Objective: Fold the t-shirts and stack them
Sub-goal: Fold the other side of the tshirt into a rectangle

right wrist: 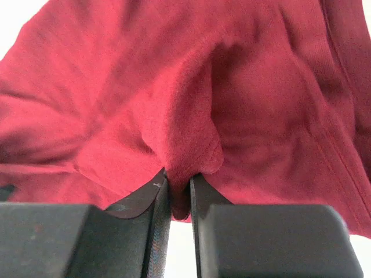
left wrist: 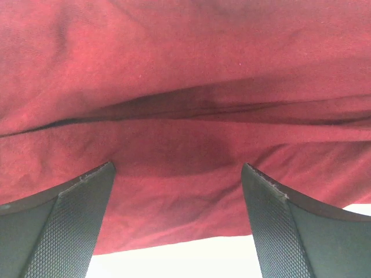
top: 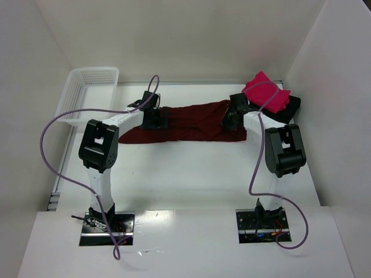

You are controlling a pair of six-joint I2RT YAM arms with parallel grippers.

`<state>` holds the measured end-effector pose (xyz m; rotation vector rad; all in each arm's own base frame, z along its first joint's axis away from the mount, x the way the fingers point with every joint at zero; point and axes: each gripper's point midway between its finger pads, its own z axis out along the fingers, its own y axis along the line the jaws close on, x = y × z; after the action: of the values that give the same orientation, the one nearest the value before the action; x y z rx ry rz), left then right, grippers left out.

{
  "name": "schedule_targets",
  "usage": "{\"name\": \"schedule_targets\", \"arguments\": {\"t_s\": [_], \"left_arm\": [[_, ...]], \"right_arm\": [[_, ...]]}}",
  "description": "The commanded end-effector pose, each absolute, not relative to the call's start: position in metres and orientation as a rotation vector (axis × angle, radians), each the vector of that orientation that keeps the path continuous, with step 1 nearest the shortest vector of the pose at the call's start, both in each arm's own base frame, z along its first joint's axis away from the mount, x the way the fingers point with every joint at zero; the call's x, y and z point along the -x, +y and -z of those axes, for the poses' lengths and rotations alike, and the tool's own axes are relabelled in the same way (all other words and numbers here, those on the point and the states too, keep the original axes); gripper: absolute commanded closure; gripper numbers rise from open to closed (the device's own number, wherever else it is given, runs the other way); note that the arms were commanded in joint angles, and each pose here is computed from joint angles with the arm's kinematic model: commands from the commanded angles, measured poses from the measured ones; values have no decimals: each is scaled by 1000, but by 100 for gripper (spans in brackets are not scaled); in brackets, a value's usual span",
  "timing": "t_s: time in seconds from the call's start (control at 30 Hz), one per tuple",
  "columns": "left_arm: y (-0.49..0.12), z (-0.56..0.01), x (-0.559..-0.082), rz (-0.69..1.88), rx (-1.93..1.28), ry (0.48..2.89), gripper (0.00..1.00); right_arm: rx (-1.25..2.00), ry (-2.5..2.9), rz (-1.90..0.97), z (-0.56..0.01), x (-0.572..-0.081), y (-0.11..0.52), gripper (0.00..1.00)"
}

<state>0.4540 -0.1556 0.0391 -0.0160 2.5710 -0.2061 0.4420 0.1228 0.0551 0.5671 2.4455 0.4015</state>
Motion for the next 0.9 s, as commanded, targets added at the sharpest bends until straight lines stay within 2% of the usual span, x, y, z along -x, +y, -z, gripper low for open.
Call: {"name": "schedule_targets", "arguments": {"t_s": [0.0, 0.2, 0.37, 0.67, 0.7, 0.8, 0.87], "left_arm": [[-161, -22, -453, 181, -31, 2622, 3], [-161, -12, -448, 171, -34, 2651, 3], [-161, -7, -445, 176, -38, 2672, 3], [-160, -2, -442, 169, -39, 2689, 3], [-160, -2, -442, 169, -39, 2689, 3], [-159, -4, -444, 159, -36, 2682, 3], [-156, -14, -450, 133, -26, 2657, 3]], "right_arm": [[-549, 2394, -377, -71, -471, 126, 80], [-501, 2331, -380, -92, -501, 130, 80], [-436, 2325, -410, -100, -536, 142, 75], [-411, 2321, -434, -90, -568, 153, 41], [-415, 2310, -423, -93, -571, 152, 33], [-404, 2276, -417, -111, -572, 149, 30], [-404, 2219, -409, -140, -569, 144, 22]]}}
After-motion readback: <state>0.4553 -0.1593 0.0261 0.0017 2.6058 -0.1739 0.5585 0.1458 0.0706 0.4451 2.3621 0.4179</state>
